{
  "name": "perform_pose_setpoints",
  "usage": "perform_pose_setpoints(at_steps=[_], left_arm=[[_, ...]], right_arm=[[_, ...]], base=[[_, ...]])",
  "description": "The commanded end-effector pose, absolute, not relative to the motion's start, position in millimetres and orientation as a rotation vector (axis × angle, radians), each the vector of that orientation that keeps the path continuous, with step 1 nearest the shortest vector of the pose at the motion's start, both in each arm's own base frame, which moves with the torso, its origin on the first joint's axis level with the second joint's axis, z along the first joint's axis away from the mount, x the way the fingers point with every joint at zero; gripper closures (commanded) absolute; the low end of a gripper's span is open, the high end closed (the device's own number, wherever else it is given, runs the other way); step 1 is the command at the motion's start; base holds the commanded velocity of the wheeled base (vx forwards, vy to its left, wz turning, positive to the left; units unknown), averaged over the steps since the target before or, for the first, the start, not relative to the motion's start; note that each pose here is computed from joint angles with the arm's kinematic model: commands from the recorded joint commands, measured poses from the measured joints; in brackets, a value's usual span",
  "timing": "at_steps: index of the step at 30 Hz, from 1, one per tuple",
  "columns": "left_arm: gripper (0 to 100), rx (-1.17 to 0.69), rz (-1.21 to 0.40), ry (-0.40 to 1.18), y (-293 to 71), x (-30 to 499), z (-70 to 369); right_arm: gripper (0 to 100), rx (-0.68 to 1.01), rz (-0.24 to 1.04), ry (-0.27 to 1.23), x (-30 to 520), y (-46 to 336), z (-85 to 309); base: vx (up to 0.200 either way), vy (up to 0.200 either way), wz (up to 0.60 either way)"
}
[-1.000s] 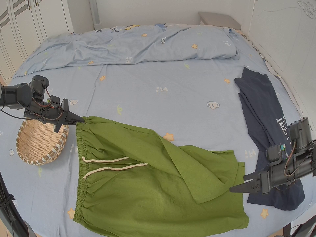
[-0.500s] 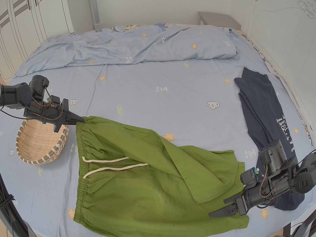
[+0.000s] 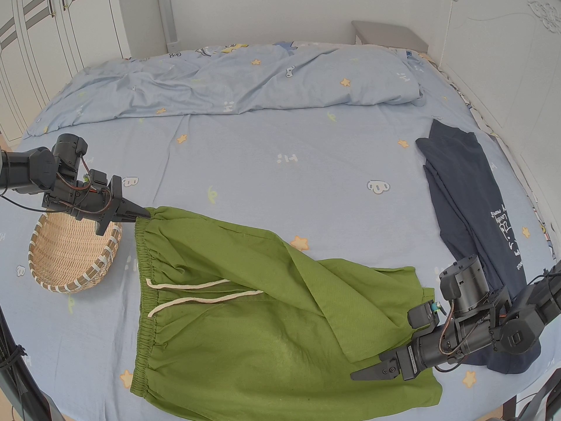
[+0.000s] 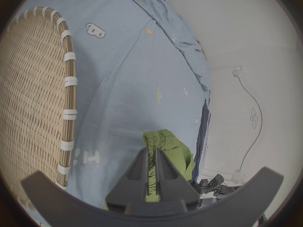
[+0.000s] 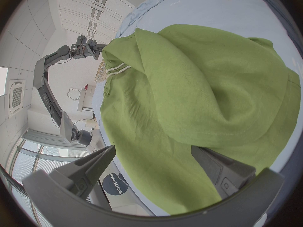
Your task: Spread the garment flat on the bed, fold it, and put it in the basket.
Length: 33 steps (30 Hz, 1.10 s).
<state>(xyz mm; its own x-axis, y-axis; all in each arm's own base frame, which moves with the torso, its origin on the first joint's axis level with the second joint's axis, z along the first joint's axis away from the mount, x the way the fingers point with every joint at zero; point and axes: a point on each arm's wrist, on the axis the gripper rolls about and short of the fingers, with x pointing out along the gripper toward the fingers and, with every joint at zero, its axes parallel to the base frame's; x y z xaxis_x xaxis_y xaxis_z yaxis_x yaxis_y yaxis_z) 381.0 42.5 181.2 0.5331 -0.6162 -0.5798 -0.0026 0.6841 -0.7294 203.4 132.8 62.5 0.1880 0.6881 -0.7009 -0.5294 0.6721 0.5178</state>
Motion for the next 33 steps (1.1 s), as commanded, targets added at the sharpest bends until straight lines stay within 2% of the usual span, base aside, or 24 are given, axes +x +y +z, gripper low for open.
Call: perform_pose_setpoints(at_steps=[1, 12, 13, 26, 31, 33], left_arm=[[100, -0.749, -0.408, 0.954, 43, 382, 180], [100, -0.750, -0.407, 0.956, 43, 382, 179], [100, -0.750, -0.407, 0.958, 43, 382, 178], [100, -0.753, -0.402, 0.954, 45, 382, 179], [100, -0.754, -0.399, 0.953, 46, 382, 179], [100, -0.753, -0.398, 0.949, 47, 382, 179]], right_arm=[[0, 0.176, 0.854, 1.115, 205, 135, 53], [0, 0.252, 0.833, 1.059, 212, 138, 55], [100, 0.260, 0.831, 1.052, 213, 138, 54], [100, 0.292, 0.807, 1.023, 220, 136, 51], [100, 0.323, 0.782, 0.921, 232, 126, 71], [100, 0.356, 0.775, 0.824, 240, 119, 96]], base=[[0.000, 0.000, 0.00], [0.000, 0.000, 0.00], [0.000, 0.000, 0.00], [0.000, 0.000, 0.00], [0.000, 0.000, 0.00], [0.000, 0.000, 0.00]])
